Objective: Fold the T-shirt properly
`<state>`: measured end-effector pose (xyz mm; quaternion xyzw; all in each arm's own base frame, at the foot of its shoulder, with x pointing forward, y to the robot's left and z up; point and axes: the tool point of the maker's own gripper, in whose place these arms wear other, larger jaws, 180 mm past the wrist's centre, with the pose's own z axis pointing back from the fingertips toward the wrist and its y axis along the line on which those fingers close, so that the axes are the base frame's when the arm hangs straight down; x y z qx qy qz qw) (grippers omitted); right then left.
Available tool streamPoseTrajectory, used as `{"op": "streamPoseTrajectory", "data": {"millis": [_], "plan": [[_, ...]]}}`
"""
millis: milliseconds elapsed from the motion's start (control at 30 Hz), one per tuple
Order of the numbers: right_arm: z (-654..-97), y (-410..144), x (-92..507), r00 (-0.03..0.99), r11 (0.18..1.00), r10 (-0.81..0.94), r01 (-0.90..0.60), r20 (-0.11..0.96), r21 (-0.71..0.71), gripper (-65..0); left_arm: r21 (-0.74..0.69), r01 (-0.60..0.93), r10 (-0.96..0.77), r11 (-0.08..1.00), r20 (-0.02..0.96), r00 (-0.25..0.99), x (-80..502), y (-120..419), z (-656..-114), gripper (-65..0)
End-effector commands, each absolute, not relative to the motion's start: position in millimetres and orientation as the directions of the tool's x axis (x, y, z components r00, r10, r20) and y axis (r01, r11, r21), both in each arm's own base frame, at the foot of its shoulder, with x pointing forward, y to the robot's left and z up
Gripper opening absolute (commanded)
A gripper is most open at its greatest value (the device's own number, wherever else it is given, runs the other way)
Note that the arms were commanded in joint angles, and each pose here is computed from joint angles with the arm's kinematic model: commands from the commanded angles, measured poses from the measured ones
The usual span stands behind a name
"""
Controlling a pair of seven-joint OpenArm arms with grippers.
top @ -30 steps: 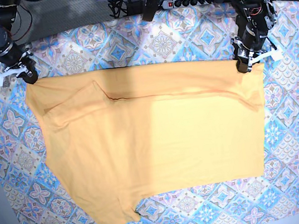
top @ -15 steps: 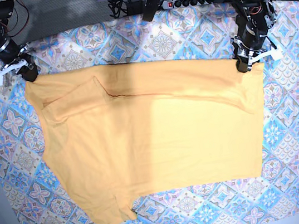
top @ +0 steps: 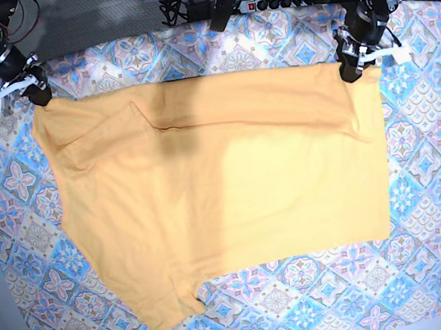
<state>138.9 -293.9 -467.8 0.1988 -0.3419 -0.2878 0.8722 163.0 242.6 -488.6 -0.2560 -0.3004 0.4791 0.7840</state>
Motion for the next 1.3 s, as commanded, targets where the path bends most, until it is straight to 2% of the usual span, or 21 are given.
{"op": "streamPoseTrajectory", "data": {"millis": [0, 500, 733, 1100, 1200, 1267], "plan": [[-458.2, -305.2, 139.2, 0.588, 0.766, -0.629, 0.356, 0.509, 0.536, -65.0, -0.603, -0.675, 0.901, 0.424, 0.208, 0.381, 129.4, 250.8, -502.4, -65.0], [-466.2, -316.6, 85.2, 0.633, 0.763, -0.637, 0.432, 0.441, 0.481, -65.0, -0.559, -0.683, 0.878, 0.470, 0.213, 0.429, 83.9, 247.9, -488.3, -65.0], [-466.5, -316.6, 82.0, 0.636, 0.764, -0.636, 0.435, 0.437, 0.477, -65.0, -0.527, -0.711, 0.882, 0.466, 0.220, 0.416, 62.0, 258.6, -485.0, -65.0], [-466.5, -316.2, 77.1, 0.643, 0.767, -0.632, 0.436, 0.432, 0.471, -64.9, -0.521, -0.714, 0.882, 0.468, 0.225, 0.414, 60.1, 261.8, -484.4, -65.0], [-465.8, -317.4, 77.7, 0.638, 0.766, -0.633, 0.437, 0.438, 0.471, -64.3, -0.523, -0.713, 0.882, 0.468, 0.224, 0.415, 60.7, 261.6, -484.3, -65.0], [-465.9, -317.4, 77.0, 0.639, 0.766, -0.633, 0.438, 0.437, 0.470, -61.1, -0.523, -0.713, 0.882, 0.468, 0.224, 0.415, 60.7, 261.6, -484.3, -63.9]]}}
